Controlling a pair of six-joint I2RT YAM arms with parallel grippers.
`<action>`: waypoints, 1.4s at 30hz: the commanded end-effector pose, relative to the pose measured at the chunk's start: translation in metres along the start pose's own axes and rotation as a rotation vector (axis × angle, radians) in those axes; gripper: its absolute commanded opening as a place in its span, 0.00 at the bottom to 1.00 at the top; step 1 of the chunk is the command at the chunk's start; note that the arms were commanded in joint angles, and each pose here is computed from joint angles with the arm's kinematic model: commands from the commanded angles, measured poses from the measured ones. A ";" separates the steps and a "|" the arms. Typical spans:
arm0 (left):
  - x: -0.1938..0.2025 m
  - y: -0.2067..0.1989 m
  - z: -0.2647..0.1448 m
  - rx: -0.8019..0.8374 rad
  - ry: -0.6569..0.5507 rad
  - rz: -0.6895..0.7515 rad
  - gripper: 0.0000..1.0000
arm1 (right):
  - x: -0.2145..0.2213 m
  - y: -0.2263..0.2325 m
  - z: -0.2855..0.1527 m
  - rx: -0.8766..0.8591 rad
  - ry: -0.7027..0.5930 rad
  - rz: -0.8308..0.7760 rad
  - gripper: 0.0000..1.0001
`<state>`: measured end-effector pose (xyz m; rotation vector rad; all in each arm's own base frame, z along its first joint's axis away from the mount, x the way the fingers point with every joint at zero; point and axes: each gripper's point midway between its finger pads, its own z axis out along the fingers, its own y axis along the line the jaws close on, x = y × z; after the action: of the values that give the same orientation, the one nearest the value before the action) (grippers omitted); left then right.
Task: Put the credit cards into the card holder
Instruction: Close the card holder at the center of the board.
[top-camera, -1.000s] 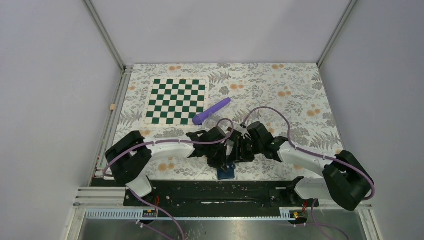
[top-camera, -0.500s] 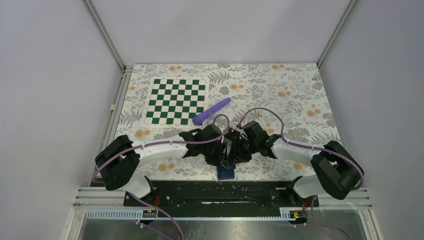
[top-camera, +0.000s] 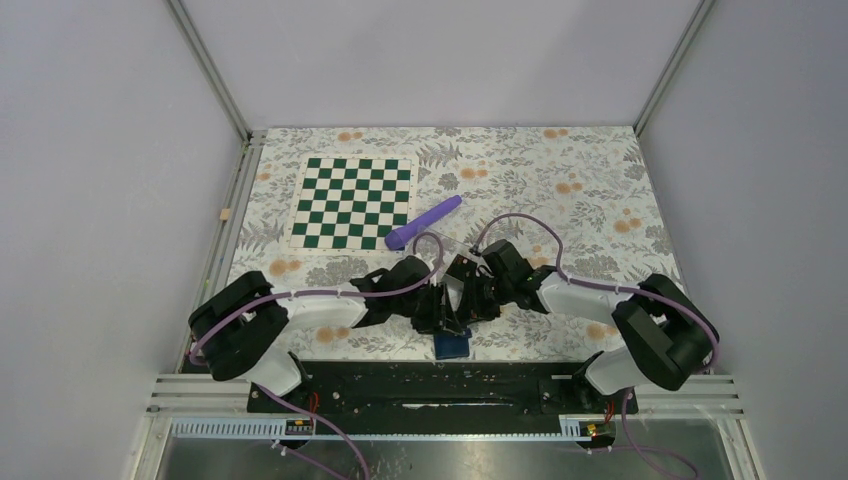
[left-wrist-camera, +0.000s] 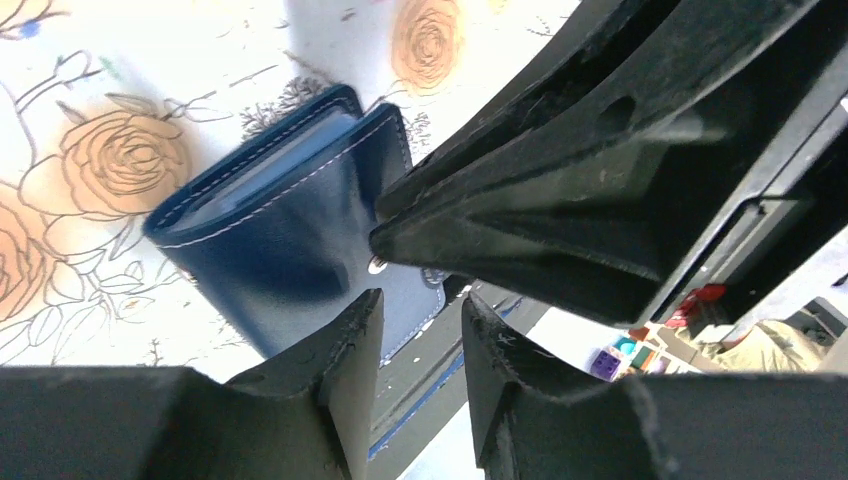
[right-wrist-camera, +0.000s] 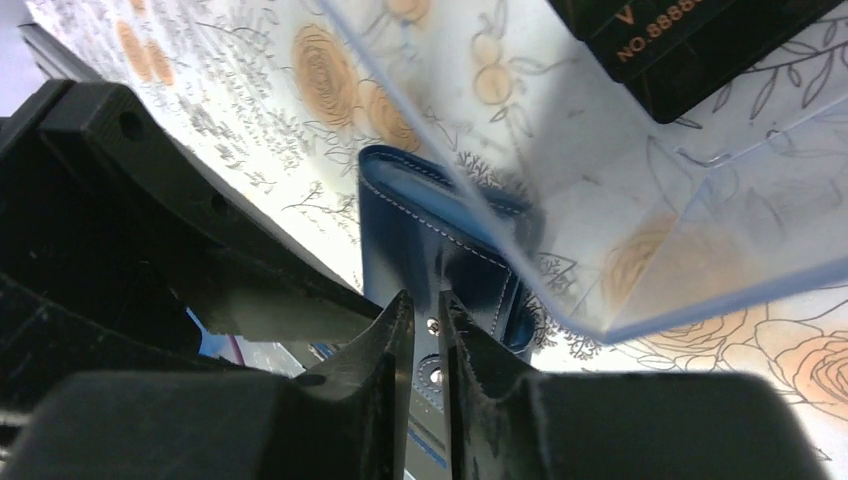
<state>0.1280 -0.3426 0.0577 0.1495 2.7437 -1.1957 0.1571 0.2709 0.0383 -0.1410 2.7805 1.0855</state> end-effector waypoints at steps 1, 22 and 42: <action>-0.011 -0.017 0.004 0.135 -0.054 -0.089 0.31 | -0.001 -0.007 0.007 0.053 0.025 -0.008 0.19; -0.017 -0.005 0.015 0.087 -0.082 -0.126 0.25 | 0.008 -0.022 0.013 0.115 0.073 0.029 0.13; -0.025 0.019 0.002 -0.128 -0.105 -0.038 0.00 | 0.009 -0.022 0.012 0.114 0.075 0.032 0.13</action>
<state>0.1388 -0.3379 0.0373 -0.0074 2.7896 -1.1050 0.1562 0.2689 0.0222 -0.1151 2.8748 1.0184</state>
